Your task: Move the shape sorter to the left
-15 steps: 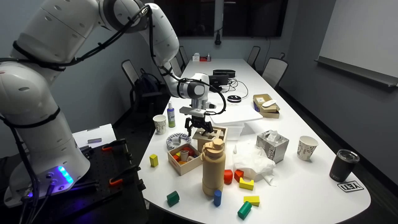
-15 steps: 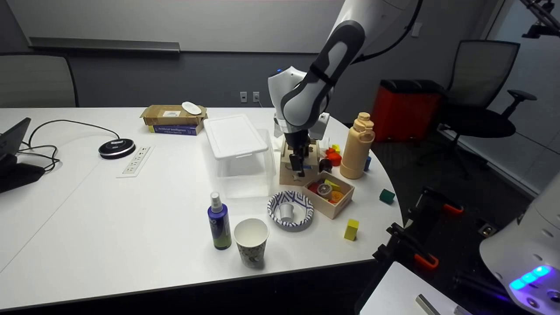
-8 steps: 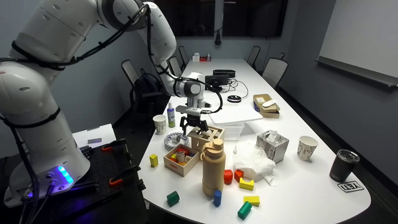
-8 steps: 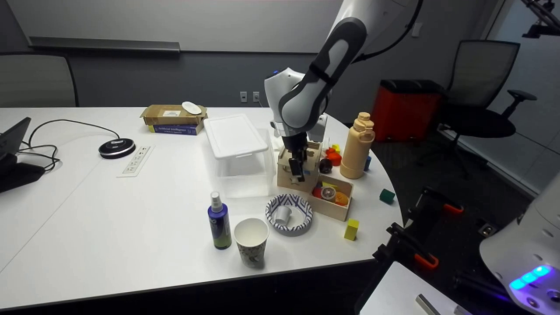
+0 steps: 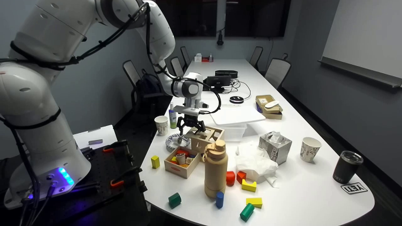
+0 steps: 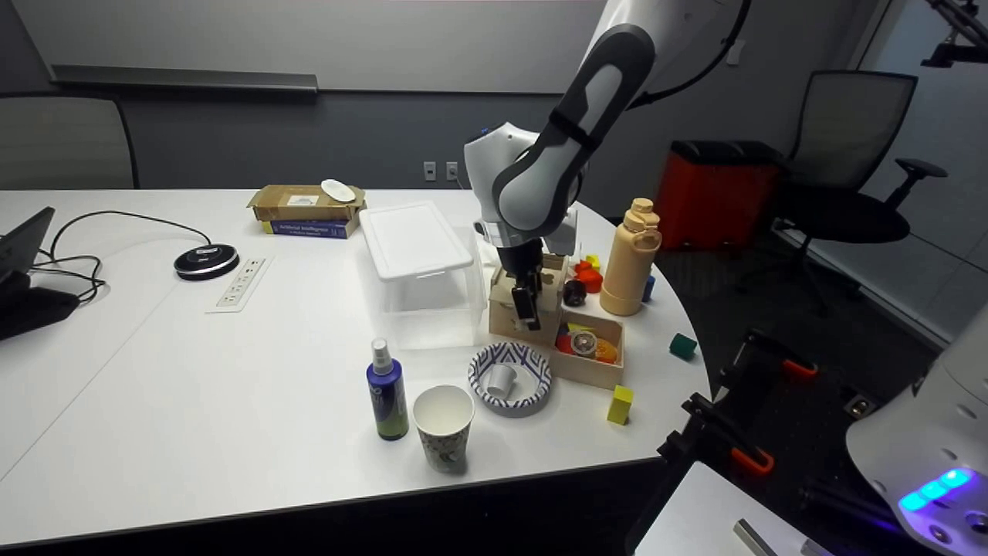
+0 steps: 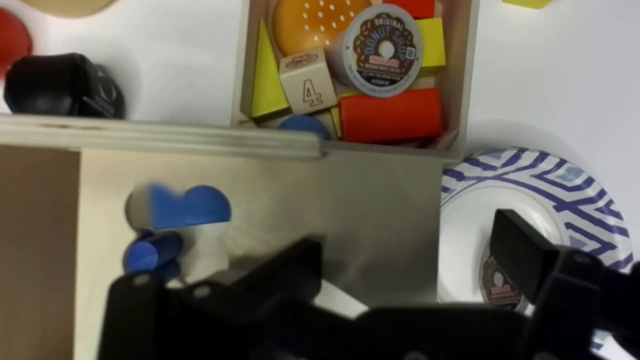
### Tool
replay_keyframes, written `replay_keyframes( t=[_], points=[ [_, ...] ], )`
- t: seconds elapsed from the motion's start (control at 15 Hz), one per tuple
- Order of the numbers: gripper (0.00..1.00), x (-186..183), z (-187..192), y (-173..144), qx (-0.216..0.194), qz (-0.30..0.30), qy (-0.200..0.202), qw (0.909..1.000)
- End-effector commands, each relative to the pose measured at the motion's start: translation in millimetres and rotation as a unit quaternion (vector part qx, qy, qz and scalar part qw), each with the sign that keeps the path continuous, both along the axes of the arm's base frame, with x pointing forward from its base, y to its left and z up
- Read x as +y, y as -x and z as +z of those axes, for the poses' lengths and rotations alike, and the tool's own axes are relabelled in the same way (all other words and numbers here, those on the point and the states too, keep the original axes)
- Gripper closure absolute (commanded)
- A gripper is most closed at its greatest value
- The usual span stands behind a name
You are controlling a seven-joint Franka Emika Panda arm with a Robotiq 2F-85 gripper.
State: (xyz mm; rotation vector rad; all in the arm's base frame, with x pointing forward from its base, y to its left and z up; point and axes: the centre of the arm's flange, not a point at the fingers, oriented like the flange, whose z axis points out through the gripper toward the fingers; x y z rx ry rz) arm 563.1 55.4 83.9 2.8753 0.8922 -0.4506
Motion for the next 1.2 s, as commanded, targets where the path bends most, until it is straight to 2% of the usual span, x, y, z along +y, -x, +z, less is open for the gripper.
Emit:
replay_keyframes(
  t=[0.0,0.53,1.13],
  points=[
    [0.0,9.5,9.9,17.3,0.016,0.014,-0.012,0.9997],
    [0.0,26.8,9.8,34.3,0.037,0.024,-0.023,0.9988],
    [0.0,49.6,25.3,50.7,0.096,0.046,-0.055,0.9929]
  ],
)
